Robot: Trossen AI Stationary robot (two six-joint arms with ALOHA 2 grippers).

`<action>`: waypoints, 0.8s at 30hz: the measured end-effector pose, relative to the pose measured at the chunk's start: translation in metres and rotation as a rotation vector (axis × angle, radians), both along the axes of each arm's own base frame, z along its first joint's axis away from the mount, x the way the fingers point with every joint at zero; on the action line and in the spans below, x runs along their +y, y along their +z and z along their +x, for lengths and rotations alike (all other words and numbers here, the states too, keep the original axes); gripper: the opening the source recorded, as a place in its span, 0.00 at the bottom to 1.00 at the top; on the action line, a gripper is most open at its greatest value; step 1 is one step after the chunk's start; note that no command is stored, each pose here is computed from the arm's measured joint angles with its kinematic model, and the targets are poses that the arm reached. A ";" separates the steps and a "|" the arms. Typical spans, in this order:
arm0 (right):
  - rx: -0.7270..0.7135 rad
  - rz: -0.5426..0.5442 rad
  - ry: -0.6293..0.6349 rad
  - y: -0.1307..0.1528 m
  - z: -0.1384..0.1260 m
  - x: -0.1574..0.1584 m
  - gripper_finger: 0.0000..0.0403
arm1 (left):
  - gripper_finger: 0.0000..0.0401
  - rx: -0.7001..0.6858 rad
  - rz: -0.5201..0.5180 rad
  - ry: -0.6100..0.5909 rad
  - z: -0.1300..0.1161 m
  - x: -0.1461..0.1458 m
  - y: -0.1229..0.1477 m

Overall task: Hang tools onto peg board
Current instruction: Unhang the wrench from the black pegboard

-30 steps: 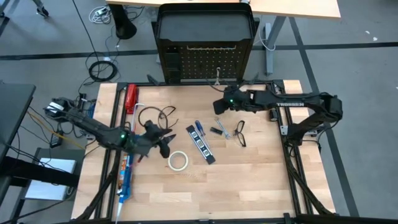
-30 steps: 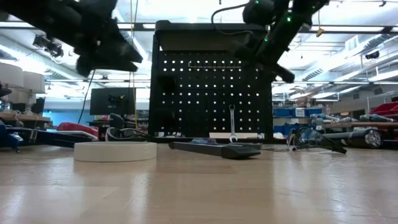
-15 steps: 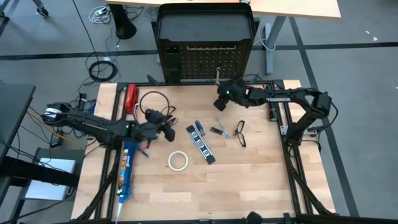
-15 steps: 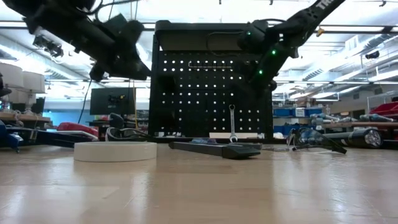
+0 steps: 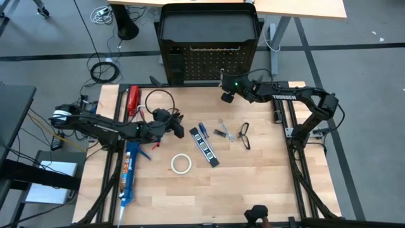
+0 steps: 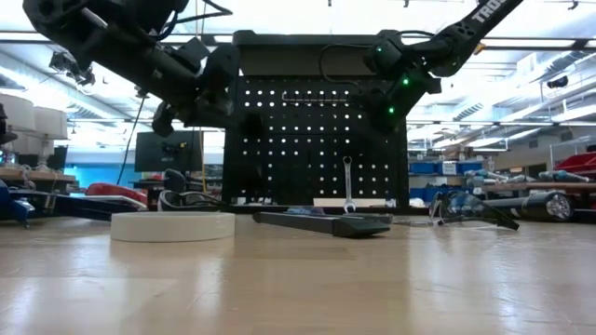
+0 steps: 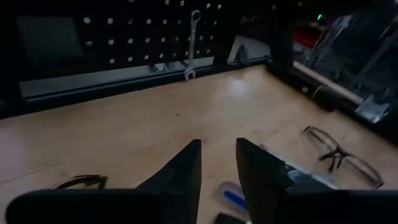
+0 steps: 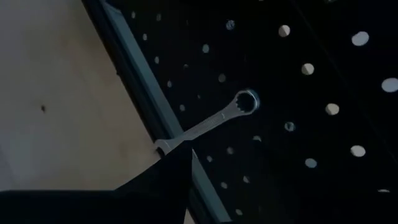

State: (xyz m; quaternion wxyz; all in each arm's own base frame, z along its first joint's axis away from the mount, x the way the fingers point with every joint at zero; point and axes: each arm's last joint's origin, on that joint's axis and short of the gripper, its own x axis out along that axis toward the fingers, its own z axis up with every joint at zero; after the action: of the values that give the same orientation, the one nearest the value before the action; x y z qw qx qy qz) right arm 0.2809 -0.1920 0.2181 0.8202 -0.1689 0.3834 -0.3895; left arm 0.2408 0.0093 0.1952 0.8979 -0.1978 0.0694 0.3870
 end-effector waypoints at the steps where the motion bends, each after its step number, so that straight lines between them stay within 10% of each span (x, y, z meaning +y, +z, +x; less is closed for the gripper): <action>1: 0.007 -0.003 0.007 0.000 0.000 0.000 0.41 | 0.26 -0.009 -0.001 0.000 0.002 0.000 -0.001; 24: -0.131 0.278 -0.185 -0.027 0.050 -0.027 0.41 | 0.26 -0.036 -0.012 -0.031 0.005 -0.001 -0.001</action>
State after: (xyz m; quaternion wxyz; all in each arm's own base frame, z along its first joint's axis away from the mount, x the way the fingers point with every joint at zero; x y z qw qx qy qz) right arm 0.3304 -0.2194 0.1913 0.8195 0.0081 0.3932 -0.4168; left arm 0.2461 0.0080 0.1941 0.9037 -0.2092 0.0588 0.3689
